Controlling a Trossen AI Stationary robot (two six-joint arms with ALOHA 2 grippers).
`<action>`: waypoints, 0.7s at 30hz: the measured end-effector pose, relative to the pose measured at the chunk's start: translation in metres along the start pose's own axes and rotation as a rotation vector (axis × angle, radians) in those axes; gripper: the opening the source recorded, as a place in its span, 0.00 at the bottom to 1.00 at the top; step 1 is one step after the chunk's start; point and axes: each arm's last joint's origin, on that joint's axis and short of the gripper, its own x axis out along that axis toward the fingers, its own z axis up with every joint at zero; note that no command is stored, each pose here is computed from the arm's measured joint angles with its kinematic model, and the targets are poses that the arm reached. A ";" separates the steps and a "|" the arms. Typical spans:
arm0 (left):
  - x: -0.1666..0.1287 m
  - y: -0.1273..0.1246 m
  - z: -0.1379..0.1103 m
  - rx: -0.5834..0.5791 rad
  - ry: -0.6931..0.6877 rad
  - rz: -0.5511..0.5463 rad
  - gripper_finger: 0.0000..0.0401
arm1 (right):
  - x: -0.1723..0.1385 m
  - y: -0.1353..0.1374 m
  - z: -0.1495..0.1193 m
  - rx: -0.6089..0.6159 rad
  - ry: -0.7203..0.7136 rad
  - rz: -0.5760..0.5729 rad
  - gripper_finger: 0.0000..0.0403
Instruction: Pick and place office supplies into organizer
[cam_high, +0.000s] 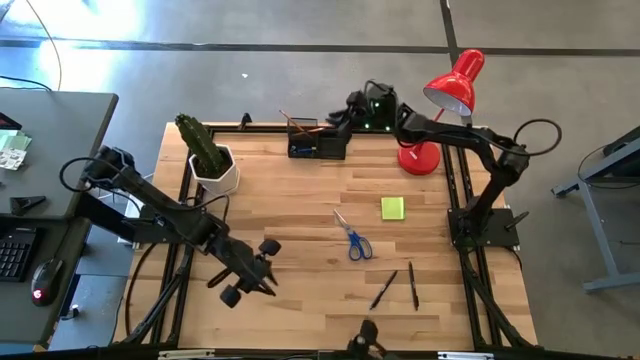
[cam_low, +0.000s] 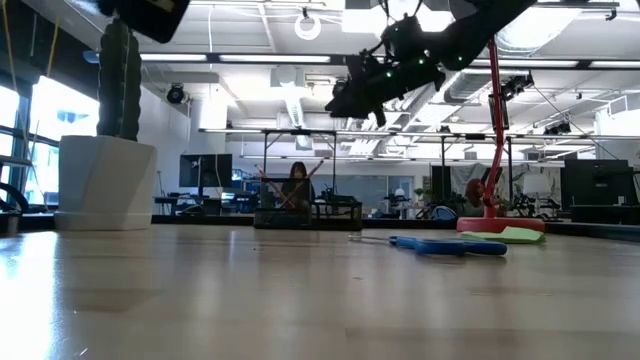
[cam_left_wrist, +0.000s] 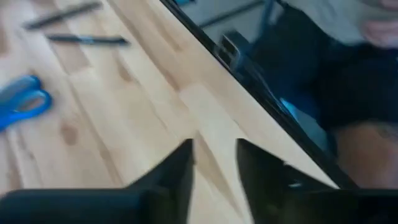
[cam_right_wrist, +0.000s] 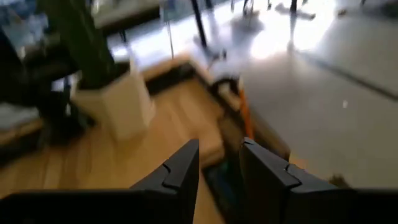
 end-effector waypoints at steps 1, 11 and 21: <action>0.002 0.001 0.002 -0.014 -0.021 0.018 0.36 | 0.000 0.002 -0.005 -0.007 0.047 0.007 0.27; 0.049 0.006 0.017 -0.137 -0.044 0.089 0.79 | -0.005 0.045 -0.056 -0.145 0.430 -0.023 0.26; 0.085 0.011 0.057 -0.115 -0.062 0.112 0.68 | -0.107 0.091 -0.097 -0.193 0.151 0.058 0.17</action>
